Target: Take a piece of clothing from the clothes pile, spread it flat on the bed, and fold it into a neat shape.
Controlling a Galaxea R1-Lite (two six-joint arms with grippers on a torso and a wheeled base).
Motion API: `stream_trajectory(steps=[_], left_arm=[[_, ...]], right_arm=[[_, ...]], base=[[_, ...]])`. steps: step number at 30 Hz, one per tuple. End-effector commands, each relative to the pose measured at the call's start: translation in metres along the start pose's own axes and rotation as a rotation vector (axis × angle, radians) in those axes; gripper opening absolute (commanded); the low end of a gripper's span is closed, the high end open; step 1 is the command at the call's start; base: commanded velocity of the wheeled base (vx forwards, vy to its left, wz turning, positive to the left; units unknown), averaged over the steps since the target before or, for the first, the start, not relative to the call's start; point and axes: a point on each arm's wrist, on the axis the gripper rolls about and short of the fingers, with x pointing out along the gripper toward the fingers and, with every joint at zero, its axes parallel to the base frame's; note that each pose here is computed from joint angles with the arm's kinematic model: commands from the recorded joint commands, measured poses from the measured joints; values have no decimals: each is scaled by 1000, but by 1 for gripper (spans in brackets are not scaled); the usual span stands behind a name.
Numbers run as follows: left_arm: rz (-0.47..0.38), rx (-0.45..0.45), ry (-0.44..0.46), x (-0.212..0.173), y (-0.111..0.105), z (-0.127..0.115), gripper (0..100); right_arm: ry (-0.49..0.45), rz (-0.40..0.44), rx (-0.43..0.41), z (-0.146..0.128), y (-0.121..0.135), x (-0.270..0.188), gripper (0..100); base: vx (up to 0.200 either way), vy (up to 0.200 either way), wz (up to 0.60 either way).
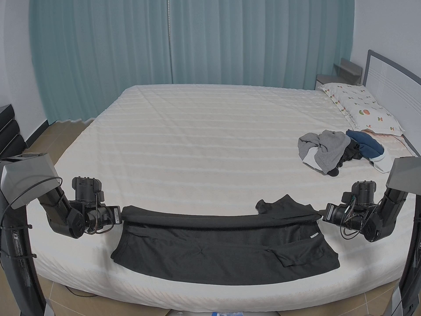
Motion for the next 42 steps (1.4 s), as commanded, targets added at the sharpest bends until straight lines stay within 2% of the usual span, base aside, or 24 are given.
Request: stream_trajectory(steps=[1,8,9,15,21,22,23,27,33,38,41,42], left_arm=[[9,31,27,-4,4,-8,0],[16,78,55,-8,7,-15,0],[16,117,75,-8,7,-20,0],[15,179,123,-11,9,-33,0],[14,196,143,-13,9,-38,0],[15,197,143,-13,9,-38,100],[15,199,143,-13,9,-38,100],[13,199,139,-15,9,-37,100],[27,182,109,-19,15,-29,100],[27,161,83,-19,20,-22,100],[-19,116,52,-21,21,-13,100],[-34,81,41,-22,20,-8,100]], right_arm=[[5,15,-12,-6,2,-15,0],[23,5,-48,-17,-5,-27,0],[42,-2,-71,-24,-7,-30,0],[110,-2,-121,-43,-12,-38,0],[124,-9,-138,-55,-18,-31,0],[121,-9,-139,-56,-19,-29,0],[118,-7,-136,-56,-19,-29,100],[81,9,-107,-48,-16,-31,100],[-1,82,11,-24,-4,-41,100],[-40,92,38,-14,-4,-43,100],[-60,101,100,-8,-4,-39,100],[-61,105,149,-7,-4,-37,100]], base=[[0,0,0],[0,0,0],[0,0,0],[0,0,0],[0,0,0],[0,0,0],[0,0,0],[0,0,0],[0,0,0],[0,0,0],[0,0,0],[0,0,0]])
